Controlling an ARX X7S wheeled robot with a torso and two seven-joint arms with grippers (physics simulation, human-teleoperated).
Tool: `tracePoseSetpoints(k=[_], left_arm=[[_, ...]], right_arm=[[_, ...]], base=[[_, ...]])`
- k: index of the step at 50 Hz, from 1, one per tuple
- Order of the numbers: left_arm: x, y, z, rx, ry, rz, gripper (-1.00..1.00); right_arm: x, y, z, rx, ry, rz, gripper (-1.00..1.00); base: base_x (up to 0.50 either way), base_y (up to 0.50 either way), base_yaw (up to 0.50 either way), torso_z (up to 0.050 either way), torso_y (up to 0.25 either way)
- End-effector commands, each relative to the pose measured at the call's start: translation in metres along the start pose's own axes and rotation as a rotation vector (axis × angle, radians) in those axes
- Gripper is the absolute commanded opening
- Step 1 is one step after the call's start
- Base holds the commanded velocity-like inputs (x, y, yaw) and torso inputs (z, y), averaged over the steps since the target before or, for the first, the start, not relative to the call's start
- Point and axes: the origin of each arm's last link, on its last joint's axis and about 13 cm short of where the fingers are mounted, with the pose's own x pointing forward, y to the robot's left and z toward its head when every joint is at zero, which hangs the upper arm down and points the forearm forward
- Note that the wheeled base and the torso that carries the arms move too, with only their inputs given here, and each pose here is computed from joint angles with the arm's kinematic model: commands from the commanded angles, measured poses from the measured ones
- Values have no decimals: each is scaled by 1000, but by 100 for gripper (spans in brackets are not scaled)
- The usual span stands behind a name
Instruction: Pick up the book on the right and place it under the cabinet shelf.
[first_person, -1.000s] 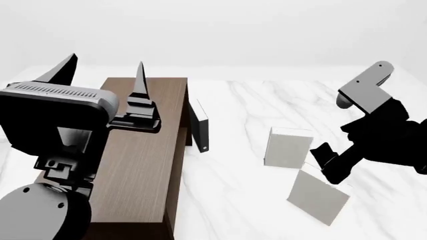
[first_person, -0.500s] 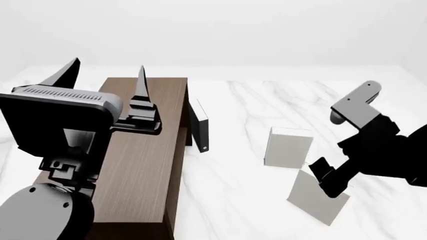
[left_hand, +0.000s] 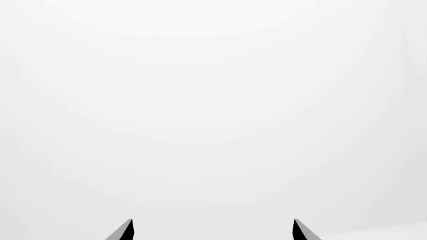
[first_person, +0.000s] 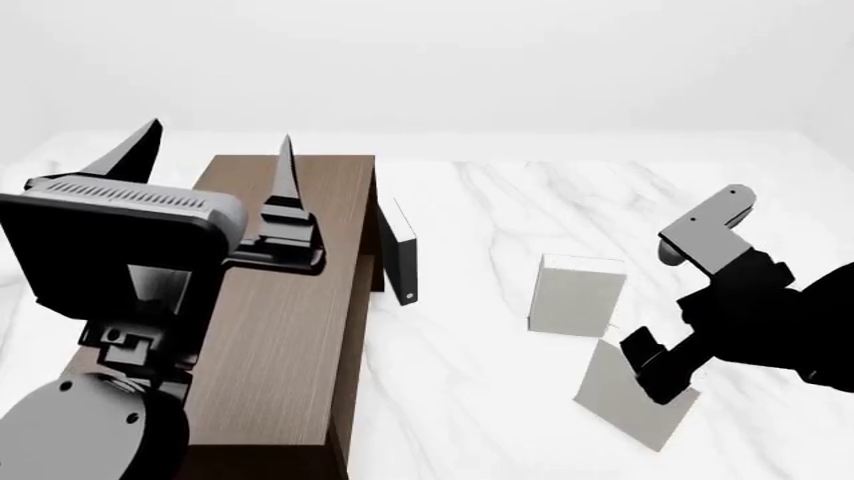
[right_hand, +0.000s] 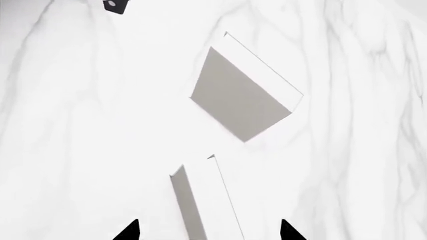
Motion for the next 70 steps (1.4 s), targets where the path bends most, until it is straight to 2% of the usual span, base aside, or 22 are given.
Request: tracePoseSetpoints(k=[1, 15, 28, 70], left_arm=[[-2, -2, 2, -3, -9, -8, 100], [-1, -2, 4, 1, -11, -10, 100], [-4, -3, 4, 3, -13, -22, 100], [-8, -2, 14, 2, -40, -19, 100]], right_arm=[[15, 0, -8, 9, 18, -4, 100], [32, 2, -15, 21, 32, 23, 100], [38, -1, -17, 14, 36, -13, 100], [56, -1, -32, 32, 89, 13, 100]], base=[[0, 0, 0, 0, 0], [0, 0, 0, 0, 0], [0, 0, 0, 0, 0], [0, 0, 0, 0, 0]])
